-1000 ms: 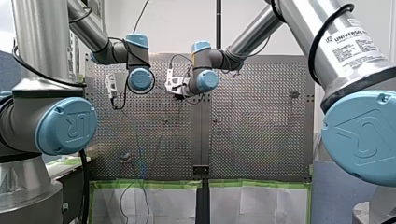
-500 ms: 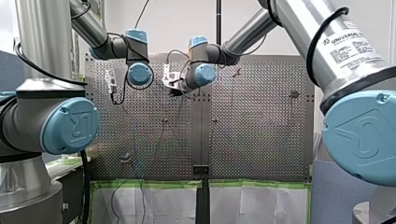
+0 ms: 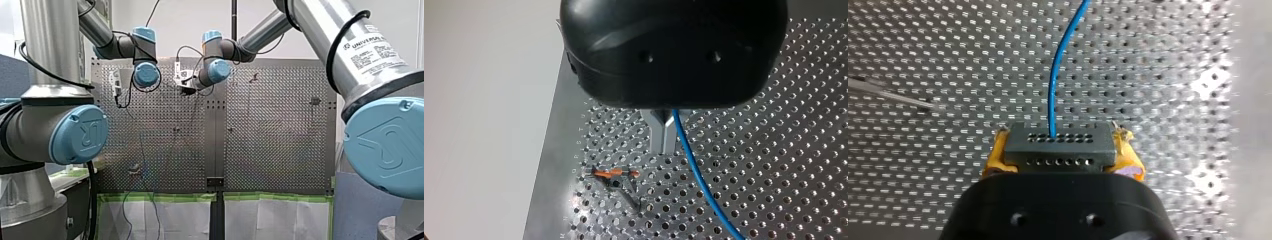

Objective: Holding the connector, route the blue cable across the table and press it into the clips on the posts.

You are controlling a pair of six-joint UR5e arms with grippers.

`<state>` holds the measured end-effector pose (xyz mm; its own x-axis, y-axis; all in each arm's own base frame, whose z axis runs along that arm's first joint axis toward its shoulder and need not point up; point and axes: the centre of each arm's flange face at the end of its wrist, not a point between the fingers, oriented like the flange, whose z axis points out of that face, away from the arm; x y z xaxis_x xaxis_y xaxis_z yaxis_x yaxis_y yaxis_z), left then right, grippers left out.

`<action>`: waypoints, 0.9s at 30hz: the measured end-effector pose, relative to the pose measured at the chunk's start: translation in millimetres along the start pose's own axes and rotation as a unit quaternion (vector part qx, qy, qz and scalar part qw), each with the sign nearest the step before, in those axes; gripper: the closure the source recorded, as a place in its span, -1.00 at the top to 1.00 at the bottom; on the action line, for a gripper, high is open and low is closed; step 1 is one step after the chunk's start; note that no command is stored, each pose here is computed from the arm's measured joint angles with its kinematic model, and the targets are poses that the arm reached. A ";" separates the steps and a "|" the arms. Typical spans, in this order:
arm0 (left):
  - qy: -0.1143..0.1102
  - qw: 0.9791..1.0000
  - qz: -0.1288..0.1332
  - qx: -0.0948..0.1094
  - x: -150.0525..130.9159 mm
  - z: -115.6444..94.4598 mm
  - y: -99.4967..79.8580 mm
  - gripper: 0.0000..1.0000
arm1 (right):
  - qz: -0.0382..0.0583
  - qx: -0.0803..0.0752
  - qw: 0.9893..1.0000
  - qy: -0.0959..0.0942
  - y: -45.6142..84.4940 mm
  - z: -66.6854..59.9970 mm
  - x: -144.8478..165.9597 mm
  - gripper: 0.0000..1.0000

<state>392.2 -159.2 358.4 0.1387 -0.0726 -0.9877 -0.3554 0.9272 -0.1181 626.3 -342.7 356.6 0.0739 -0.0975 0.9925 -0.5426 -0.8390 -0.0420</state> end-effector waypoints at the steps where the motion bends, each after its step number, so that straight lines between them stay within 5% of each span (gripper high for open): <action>1: 0.000 1.000 0.000 0.001 -1.0 1.0 0.1 -1.00 | -0.005 0.000 1.000 0.004 0.2 1.2 3.6 -1.00; 11: -0.008 0.999 -0.021 0.023 -10.3 14.8 -0.9 -1.00 | -0.053 0.008 0.997 0.051 -0.5 10.5 48.0 -1.00; 16: -0.017 0.999 -0.025 0.019 -19.5 26.2 0.8 -1.00 | -0.054 0.009 0.996 0.071 1.7 15.9 65.1 -1.00; 27: -0.031 0.999 -0.030 0.008 -21.3 52.8 5.7 -1.00 | -0.055 0.012 0.995 0.083 3.7 43.2 63.6 -1.00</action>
<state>436.1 -133.1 384.2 0.2161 -0.1070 -0.9705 -0.3293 0.9278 -0.1756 665.1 -375.1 414.6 -0.0094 0.0836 0.9965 -0.5192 -0.8520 0.0666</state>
